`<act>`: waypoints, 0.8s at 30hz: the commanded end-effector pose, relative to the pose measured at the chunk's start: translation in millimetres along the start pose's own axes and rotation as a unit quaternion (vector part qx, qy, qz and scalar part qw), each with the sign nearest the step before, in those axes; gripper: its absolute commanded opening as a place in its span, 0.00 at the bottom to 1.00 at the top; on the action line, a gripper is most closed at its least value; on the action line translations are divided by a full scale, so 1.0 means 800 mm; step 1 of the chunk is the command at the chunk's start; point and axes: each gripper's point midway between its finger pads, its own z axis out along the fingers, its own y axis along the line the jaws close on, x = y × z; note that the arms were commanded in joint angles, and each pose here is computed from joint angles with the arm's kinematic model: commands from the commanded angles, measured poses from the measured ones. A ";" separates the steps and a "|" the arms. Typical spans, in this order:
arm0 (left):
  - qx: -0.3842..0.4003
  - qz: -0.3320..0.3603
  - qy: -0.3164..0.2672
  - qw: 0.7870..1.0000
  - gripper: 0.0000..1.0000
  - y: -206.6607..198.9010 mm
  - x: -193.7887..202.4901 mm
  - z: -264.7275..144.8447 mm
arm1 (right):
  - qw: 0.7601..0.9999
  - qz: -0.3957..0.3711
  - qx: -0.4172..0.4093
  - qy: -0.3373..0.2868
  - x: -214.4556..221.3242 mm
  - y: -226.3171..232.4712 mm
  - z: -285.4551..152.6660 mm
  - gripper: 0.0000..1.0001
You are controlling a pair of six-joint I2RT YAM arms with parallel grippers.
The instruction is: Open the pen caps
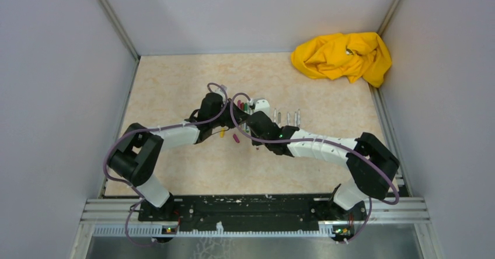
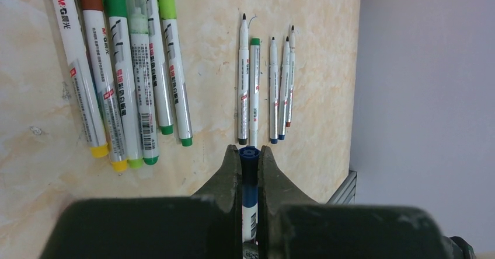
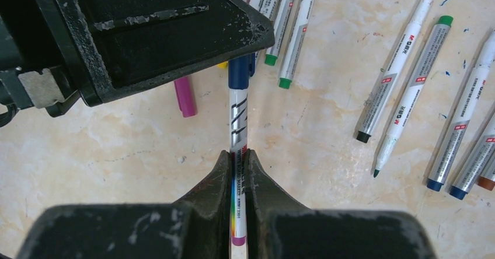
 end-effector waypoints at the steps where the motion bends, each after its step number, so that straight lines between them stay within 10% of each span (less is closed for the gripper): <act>1: 0.017 0.007 0.002 1.000 0.00 -0.008 0.005 -0.004 | 0.999 0.015 -0.016 -0.043 -0.033 0.014 -0.014 0.00; 12: 0.040 0.026 0.007 0.999 0.00 -0.023 0.006 -0.010 | 0.999 0.004 -0.006 -0.046 -0.036 0.013 -0.006 0.20; 24: 0.061 0.035 0.008 0.997 0.00 -0.037 0.005 -0.018 | 0.999 0.000 0.006 -0.037 -0.031 0.006 0.010 0.16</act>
